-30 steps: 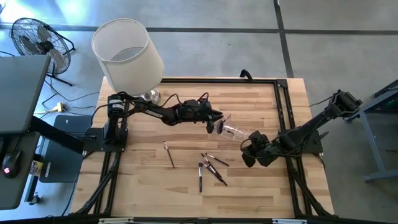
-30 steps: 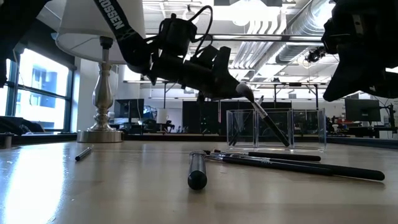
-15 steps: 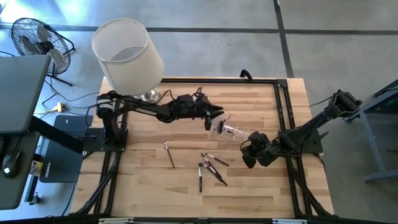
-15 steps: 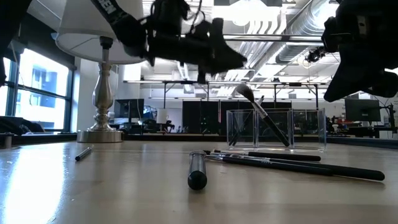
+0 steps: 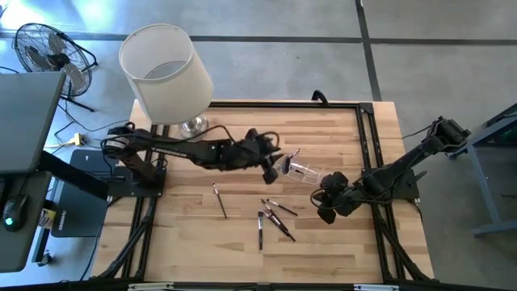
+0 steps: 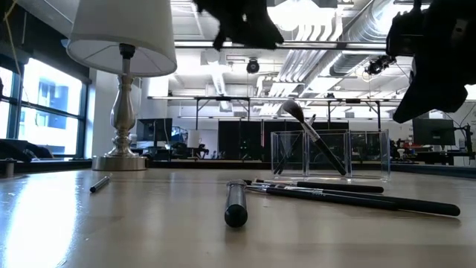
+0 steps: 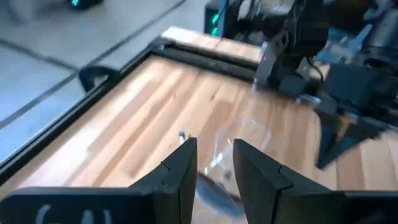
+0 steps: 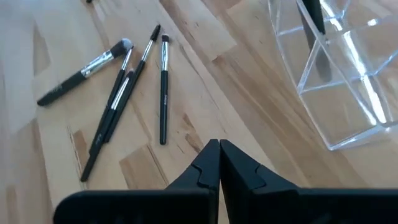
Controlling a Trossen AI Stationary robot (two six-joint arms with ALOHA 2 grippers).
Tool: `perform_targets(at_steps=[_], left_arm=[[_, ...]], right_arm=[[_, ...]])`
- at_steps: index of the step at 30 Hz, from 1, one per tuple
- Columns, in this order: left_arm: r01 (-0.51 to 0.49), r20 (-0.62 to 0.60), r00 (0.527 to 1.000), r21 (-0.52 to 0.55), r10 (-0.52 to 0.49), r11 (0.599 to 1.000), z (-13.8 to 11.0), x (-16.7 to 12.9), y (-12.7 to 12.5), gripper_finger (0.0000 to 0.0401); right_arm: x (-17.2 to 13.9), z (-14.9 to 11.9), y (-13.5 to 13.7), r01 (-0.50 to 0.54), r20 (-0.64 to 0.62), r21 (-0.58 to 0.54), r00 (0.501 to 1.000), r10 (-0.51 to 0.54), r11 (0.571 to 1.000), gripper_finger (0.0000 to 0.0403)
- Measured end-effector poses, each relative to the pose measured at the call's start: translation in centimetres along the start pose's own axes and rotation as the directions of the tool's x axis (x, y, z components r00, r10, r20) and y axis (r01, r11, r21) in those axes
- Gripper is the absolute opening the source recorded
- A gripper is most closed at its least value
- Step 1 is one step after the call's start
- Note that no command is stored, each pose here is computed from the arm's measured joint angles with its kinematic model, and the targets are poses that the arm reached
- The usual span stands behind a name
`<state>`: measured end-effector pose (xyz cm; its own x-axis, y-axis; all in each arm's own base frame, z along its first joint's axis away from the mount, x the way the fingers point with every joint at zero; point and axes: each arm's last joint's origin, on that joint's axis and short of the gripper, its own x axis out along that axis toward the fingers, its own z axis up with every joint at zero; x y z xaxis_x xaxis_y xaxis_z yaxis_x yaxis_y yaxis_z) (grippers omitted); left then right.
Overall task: Put items in baskets/containers
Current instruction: Put the black eyeshadow brush into the transparent organizer
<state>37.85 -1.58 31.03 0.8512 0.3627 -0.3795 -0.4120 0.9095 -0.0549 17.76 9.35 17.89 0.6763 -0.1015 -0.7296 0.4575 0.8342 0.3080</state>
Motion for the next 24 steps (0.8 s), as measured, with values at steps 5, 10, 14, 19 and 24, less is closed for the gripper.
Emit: perform_targets(at_steps=[5,10,14,19,24], left_arm=[[-0.036,-0.158,0.987,-0.089,0.021,0.995,0.4,-2.0,-2.6,0.0101],[-0.111,-0.312,0.950,-0.317,0.007,0.942,-0.6,-4.3,-4.0,0.0101],[-0.200,-0.499,0.866,-0.369,-0.012,0.908,-2.9,-5.5,-4.7,0.0101],[-0.257,-0.633,0.774,-0.348,-0.024,0.902,-5.4,-5.9,-4.8,0.0101],[-0.215,-0.713,0.699,-0.281,-0.054,0.935,-7.8,-5.4,-4.4,0.0101]], right_arm=[[0.0,0.1,0.1,-0.007,0.014,-0.062,1.000,0.007,0.998,0.0006],[0.0,0.3,0.2,0.008,0.066,-0.125,0.998,0.000,0.992,0.0006],[0.0,0.6,0.6,-0.013,0.099,-0.153,0.995,0.029,0.988,0.0006],[0.0,1.1,1.2,-0.114,0.082,-0.133,0.989,0.125,0.985,0.0001],[-0.2,2.0,2.2,-0.149,0.043,-0.073,0.987,0.152,0.986,0.0001]])
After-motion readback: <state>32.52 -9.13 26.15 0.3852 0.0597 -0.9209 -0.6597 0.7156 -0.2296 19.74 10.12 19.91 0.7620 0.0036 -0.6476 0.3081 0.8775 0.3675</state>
